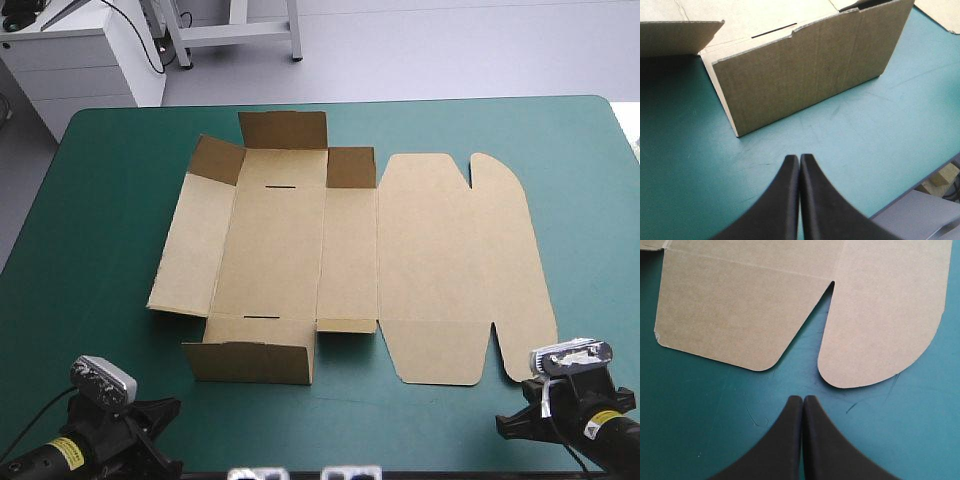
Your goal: Fold the box
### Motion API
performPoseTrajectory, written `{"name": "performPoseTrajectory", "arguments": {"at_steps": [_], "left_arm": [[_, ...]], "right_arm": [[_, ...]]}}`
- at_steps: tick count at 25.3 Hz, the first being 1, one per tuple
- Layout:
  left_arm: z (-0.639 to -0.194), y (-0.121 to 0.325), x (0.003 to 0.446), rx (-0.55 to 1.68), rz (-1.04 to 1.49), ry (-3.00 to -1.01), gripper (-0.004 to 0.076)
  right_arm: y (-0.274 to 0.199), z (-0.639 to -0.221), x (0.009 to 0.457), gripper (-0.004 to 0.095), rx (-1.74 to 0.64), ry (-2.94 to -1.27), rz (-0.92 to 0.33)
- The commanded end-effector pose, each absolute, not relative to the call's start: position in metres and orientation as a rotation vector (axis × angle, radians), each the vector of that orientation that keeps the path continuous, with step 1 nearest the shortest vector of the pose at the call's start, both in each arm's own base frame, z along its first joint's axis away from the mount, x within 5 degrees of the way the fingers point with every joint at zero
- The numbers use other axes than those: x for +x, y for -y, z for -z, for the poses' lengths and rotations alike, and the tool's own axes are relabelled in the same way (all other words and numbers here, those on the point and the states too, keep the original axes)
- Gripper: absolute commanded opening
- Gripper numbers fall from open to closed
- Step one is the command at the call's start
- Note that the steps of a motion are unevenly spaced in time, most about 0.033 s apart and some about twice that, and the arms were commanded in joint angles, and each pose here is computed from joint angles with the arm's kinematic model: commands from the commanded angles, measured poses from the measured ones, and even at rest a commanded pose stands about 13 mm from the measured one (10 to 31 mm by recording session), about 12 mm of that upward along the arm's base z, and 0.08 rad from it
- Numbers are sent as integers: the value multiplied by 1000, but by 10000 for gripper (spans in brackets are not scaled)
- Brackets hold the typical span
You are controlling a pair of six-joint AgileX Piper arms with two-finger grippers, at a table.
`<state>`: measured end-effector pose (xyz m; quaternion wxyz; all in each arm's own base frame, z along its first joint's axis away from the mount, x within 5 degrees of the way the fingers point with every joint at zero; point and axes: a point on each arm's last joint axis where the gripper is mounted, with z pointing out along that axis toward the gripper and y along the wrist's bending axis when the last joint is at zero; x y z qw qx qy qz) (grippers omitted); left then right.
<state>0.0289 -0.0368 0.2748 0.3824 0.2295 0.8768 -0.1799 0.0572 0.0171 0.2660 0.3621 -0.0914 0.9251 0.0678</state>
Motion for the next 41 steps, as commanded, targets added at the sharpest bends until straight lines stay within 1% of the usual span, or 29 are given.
{"name": "performPoseTrajectory", "arguments": {"at_steps": [1,13,18,23,26,30,37,41], "left_arm": [[-284,39,31,567,492,-2188,-8],[-287,41,33,538,522,-2173,-8],[-307,44,36,534,560,-2149,-8],[-342,49,50,535,562,-2125,-8],[-366,56,71,535,560,-2135,-8],[-380,66,102,534,562,-2188,-8],[-384,85,175,477,524,-2226,-8],[-380,92,208,476,480,-2266,-8]], "right_arm": [[-18,-273,59,-14,-238,-2349,-181],[-18,-272,59,-14,-239,-2358,-181],[-18,-273,60,-14,-236,-2343,-180],[-18,-273,60,-14,-236,-2343,-180],[-18,-273,60,-14,-236,-2343,-180],[-18,-273,60,-14,-236,-2343,-180],[-18,-273,60,-14,-236,-2343,-180],[-18,-273,60,-14,-236,-2343,-180]]}}
